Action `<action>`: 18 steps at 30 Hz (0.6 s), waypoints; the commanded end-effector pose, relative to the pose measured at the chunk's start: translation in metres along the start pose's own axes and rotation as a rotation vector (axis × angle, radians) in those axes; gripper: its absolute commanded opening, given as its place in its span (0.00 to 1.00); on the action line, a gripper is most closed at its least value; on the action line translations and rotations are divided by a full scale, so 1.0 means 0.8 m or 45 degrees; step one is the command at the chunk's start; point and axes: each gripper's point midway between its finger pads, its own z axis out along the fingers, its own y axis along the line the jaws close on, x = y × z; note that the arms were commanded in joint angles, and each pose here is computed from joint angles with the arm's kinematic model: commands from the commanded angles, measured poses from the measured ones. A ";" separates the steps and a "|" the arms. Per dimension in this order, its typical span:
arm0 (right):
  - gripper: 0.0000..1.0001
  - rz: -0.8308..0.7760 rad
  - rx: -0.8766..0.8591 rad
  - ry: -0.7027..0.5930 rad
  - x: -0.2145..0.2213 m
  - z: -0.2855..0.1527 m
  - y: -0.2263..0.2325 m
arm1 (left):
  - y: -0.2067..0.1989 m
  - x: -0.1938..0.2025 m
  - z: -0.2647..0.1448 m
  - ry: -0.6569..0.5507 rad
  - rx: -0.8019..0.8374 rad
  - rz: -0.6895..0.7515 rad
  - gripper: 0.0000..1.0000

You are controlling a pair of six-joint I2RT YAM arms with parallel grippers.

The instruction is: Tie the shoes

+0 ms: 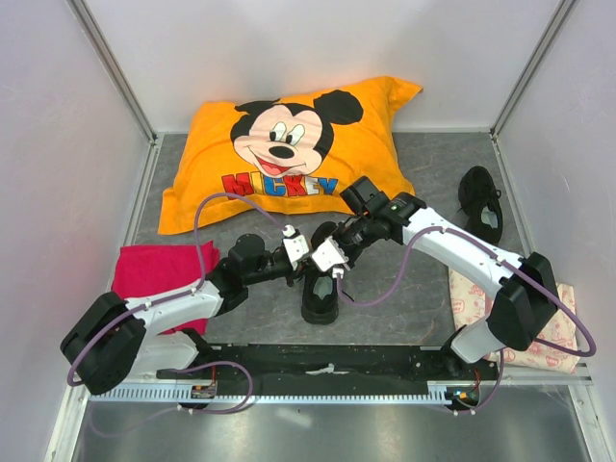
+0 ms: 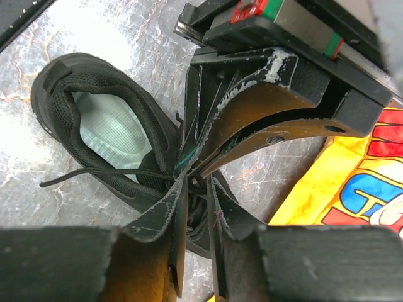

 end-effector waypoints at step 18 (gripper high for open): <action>0.02 -0.205 -0.045 0.021 0.003 0.003 0.006 | 0.006 -0.021 0.006 -0.043 0.015 0.076 0.02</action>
